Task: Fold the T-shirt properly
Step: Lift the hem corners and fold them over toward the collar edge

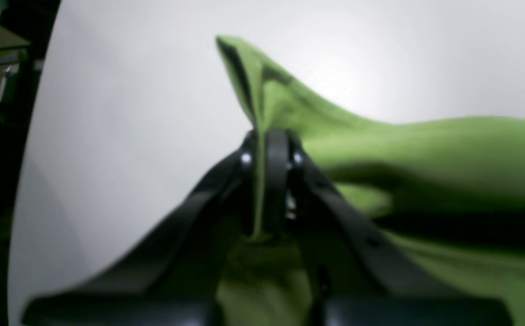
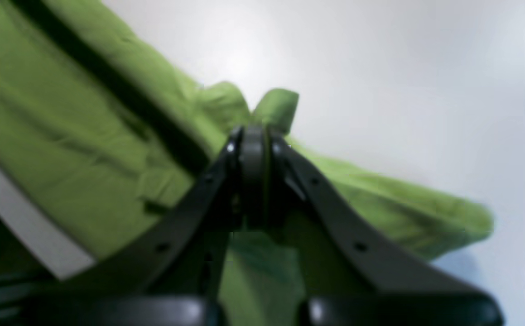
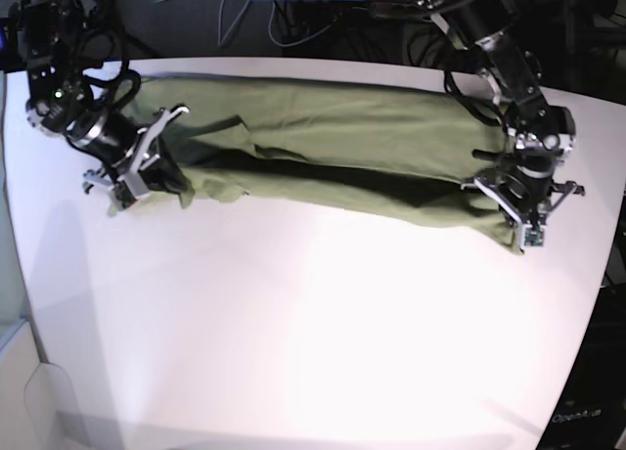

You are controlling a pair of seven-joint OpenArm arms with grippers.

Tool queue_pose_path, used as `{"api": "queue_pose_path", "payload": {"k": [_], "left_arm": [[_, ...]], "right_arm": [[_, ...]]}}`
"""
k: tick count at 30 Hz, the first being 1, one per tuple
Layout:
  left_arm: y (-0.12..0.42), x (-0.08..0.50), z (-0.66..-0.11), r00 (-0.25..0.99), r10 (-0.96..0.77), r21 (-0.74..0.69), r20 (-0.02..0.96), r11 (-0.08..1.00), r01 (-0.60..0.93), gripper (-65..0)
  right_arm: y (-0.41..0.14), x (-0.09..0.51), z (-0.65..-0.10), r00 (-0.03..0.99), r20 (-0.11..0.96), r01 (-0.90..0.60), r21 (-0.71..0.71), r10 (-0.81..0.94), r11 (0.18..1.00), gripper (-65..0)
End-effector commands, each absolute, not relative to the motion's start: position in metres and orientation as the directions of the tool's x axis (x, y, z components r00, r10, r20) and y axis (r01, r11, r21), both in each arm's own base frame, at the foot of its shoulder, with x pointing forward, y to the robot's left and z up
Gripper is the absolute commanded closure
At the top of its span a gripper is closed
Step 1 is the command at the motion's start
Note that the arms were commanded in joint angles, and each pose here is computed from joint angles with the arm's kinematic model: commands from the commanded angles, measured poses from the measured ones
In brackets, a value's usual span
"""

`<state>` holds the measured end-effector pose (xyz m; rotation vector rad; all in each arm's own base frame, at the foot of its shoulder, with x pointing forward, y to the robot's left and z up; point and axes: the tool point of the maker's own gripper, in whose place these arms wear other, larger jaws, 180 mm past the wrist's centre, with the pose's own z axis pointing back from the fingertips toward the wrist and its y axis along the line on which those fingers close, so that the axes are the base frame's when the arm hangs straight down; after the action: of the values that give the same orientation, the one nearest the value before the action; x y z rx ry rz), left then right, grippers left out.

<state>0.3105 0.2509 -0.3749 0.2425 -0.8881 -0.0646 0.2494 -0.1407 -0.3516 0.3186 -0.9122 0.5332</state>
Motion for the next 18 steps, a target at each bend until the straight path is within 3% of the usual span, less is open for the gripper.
{"api": "queue_pose_path", "payload": {"k": [1,7,18], "left_arm": [[0.250,0.319,-0.355,0.570,-0.176,0.246,0.802,0.968,-0.048,-2.0],[0.226,0.299,-0.356,0.521,-0.238,0.239,0.819,0.969,0.067,-2.0],[0.239,0.269,-0.356,0.452,-0.225,0.239,0.863,0.971,0.028,-2.0]], "right_arm": [[-0.141,0.252,-0.341,0.466,0.835,-0.567,0.029,0.292,0.823,-0.6],[-0.130,0.225,-0.344,0.473,0.848,-0.568,0.086,0.239,0.819,-0.6],[-0.159,0.194,-0.351,0.512,0.835,-0.501,0.099,0.202,0.860,-0.6]]}}
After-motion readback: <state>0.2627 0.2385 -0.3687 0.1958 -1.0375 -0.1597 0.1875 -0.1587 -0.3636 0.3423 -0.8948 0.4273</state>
